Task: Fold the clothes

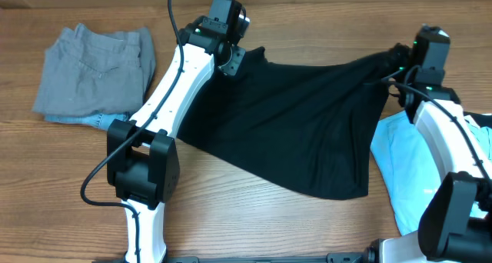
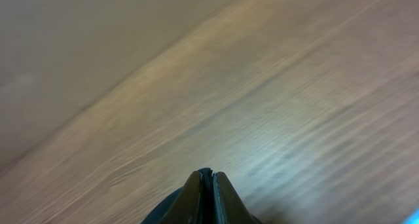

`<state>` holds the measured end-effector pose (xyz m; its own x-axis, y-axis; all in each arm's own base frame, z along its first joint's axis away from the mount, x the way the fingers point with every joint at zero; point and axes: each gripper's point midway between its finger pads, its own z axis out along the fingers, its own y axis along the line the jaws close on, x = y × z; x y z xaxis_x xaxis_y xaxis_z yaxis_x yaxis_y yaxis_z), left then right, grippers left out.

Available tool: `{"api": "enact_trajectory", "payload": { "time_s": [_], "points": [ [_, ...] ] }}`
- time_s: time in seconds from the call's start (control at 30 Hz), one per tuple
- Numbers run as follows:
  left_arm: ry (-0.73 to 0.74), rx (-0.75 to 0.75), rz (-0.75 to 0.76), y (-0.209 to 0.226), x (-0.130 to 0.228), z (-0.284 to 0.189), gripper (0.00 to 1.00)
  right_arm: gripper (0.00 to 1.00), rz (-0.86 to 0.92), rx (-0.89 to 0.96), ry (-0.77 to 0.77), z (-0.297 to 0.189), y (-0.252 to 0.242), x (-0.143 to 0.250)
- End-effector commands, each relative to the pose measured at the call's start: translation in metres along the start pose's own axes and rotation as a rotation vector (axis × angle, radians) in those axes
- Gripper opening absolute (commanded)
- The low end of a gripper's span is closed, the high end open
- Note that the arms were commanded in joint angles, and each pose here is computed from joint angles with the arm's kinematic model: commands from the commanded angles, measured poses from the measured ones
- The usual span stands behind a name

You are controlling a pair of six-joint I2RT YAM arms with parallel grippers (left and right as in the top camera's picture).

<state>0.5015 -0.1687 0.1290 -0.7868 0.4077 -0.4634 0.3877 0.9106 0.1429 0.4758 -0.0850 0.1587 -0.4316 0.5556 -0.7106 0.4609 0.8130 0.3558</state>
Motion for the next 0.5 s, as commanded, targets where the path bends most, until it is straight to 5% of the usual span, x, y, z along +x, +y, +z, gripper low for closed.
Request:
{"api": "enact_trajectory", "payload": {
  "time_s": [0.0, 0.07, 0.17, 0.2, 0.3, 0.47],
  "points": [
    [-0.028, 0.005, -0.027, 0.009, -0.006, -0.010, 0.61, 0.07, 0.062, 0.102, -0.023, 0.000, -0.042, -0.017],
    [-0.049, 0.046, -0.035, 0.005, -0.010, -0.010, 0.66, 0.12, 0.080, 0.075, 0.031, 0.000, -0.047, -0.009],
    [-0.106, 0.113, -0.040, -0.004, -0.022, -0.006, 0.77, 0.72, 0.096, 0.019, 0.127, -0.002, -0.046, 0.007],
    [-0.115, 0.127, -0.041, -0.006, -0.024, -0.004, 0.79, 0.78, 0.099, 0.010, 0.148, -0.002, -0.045, 0.012],
    [-0.108, 0.181, -0.063, -0.017, -0.023, 0.011, 0.81, 0.87, 0.114, -0.016, 0.256, -0.007, -0.041, 0.035],
    [-0.076, 0.231, -0.061, -0.030, -0.013, 0.051, 0.76, 0.86, 0.167, -0.101, 0.486, -0.026, -0.027, 0.082]
  ]
}}
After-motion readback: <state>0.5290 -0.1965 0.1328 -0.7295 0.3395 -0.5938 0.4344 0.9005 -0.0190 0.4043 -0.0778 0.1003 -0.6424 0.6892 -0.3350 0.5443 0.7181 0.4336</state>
